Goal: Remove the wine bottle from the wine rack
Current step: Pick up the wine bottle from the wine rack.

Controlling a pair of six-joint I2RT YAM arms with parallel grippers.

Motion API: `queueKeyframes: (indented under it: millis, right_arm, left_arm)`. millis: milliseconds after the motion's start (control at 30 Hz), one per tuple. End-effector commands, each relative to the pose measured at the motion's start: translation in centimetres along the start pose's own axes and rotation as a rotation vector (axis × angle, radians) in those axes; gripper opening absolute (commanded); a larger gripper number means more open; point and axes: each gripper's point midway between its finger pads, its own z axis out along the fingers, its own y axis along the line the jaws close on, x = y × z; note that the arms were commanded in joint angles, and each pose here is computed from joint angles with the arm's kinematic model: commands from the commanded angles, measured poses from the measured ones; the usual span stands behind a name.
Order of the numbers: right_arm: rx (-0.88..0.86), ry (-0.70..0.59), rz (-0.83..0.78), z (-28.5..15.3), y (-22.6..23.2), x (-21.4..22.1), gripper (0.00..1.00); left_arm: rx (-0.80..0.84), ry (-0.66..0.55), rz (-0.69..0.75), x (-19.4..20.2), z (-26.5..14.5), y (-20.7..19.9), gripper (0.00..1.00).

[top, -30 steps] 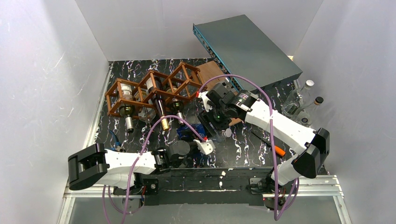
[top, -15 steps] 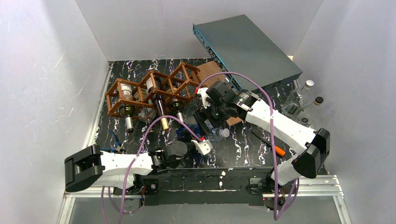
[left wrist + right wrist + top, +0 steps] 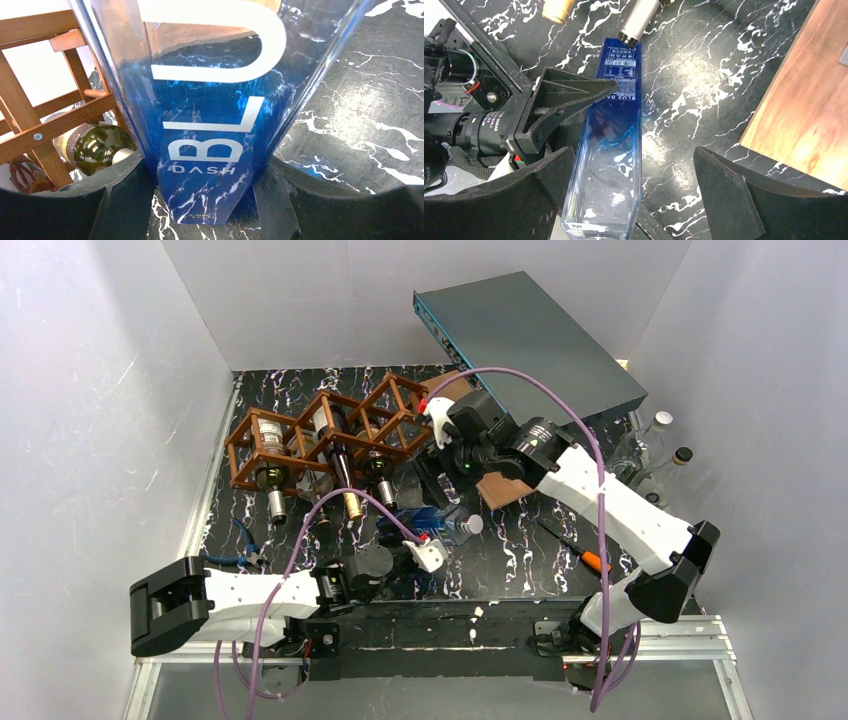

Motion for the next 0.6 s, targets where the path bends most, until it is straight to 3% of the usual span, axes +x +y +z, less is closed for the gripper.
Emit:
queueKeyframes:
  millis: [0,200,300,467,567]
  right_arm:
    - [0.038,-0.106,-0.057,-2.9,-0.4,-2.8,0.98]
    - [0.042,-0.184,-0.131,-5.5,-0.2,-5.3,0.98]
    - [0.029,-0.227,-0.273,-6.4,0.0,-6.7,0.98]
    - [-0.186,-0.219,-0.582,-6.8,2.3,-6.7,0.98]
    - [-0.238,-0.225,-0.681,-7.6,2.5,-7.0,0.98]
  left_arm:
    - [0.005,-0.049,-0.113,-1.1,-0.3,-0.2,0.00]
    - [0.003,-0.051,-0.136,-1.1,-0.5,-0.1,0.00]
    - [0.002,-0.054,-0.152,-1.1,-0.6,-0.1,0.00]
    - [-0.009,-0.053,-0.198,-0.8,-1.1,0.0,0.00]
    - [-0.006,-0.056,-0.224,-0.6,-1.4,0.0,0.00]
